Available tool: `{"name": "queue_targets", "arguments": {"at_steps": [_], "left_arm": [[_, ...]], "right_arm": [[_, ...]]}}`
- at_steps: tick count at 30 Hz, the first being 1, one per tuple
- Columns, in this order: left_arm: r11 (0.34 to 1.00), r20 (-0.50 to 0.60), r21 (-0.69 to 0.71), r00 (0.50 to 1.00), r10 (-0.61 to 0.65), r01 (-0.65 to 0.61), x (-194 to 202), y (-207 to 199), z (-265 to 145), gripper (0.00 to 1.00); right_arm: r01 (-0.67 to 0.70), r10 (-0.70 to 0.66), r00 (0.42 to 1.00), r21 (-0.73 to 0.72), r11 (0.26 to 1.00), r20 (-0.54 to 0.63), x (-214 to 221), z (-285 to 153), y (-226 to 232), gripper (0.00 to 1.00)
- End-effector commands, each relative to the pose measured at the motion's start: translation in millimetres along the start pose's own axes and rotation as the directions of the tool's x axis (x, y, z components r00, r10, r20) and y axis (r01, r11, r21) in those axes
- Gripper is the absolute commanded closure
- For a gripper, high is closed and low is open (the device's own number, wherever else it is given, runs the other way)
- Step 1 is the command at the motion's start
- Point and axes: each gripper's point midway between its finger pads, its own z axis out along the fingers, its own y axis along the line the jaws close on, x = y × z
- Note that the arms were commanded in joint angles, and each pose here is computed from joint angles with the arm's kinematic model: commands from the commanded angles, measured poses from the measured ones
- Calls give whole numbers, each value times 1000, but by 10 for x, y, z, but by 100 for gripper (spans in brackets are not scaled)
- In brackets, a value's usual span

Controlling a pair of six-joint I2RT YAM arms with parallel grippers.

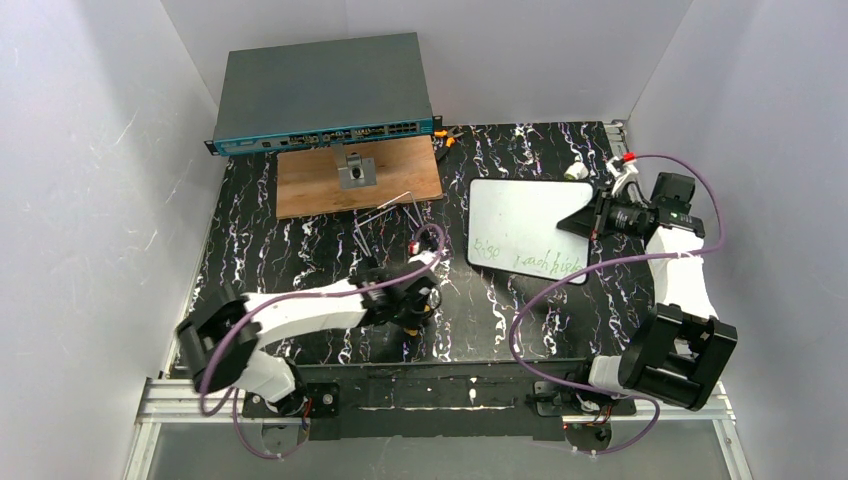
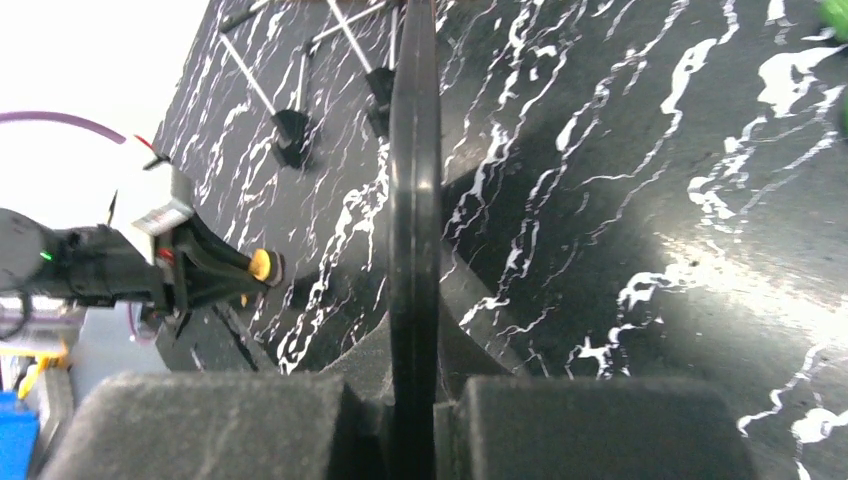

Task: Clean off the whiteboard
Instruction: Pick up the whiteboard eraser from the center of the board, then erase the whiteboard.

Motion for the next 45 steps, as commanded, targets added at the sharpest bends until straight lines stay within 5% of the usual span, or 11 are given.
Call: {"name": "queue_targets", "arguments": {"at_steps": [1, 8, 15, 21, 31, 39, 45], "left_arm": [[992, 293, 118, 953, -81, 48, -355, -12, -385, 100], [948, 555, 310, 795, -246, 76, -624, -34, -625, 100], [965, 646, 255, 733, -212, 54, -949, -90, -361, 100], [988, 660, 131, 736, -149, 83, -1194, -72, -98, 100], [968, 614, -67, 775, -153, 244, -999, 461, 80, 100], [959, 576, 14, 781, -239, 283, -989, 527, 159, 100], [977, 564, 195, 804, -188, 92, -1011, 76, 144, 100]], "right_arm": [[51, -55, 998, -148, 988, -23, 118, 7, 400, 99], [9, -33, 997, -299, 954, -76, 350, 77, 686, 99], [-24, -32, 991, -410, 912, -130, 731, 209, 873, 99], [18, -62, 994, -426, 904, -91, 733, 248, 941, 99], [-39, -16, 991, -407, 913, -130, 768, 308, 872, 99], [-41, -14, 991, -397, 917, -135, 781, 317, 853, 99], [-48, -8, 990, -396, 917, -140, 786, 324, 845, 99]]}}
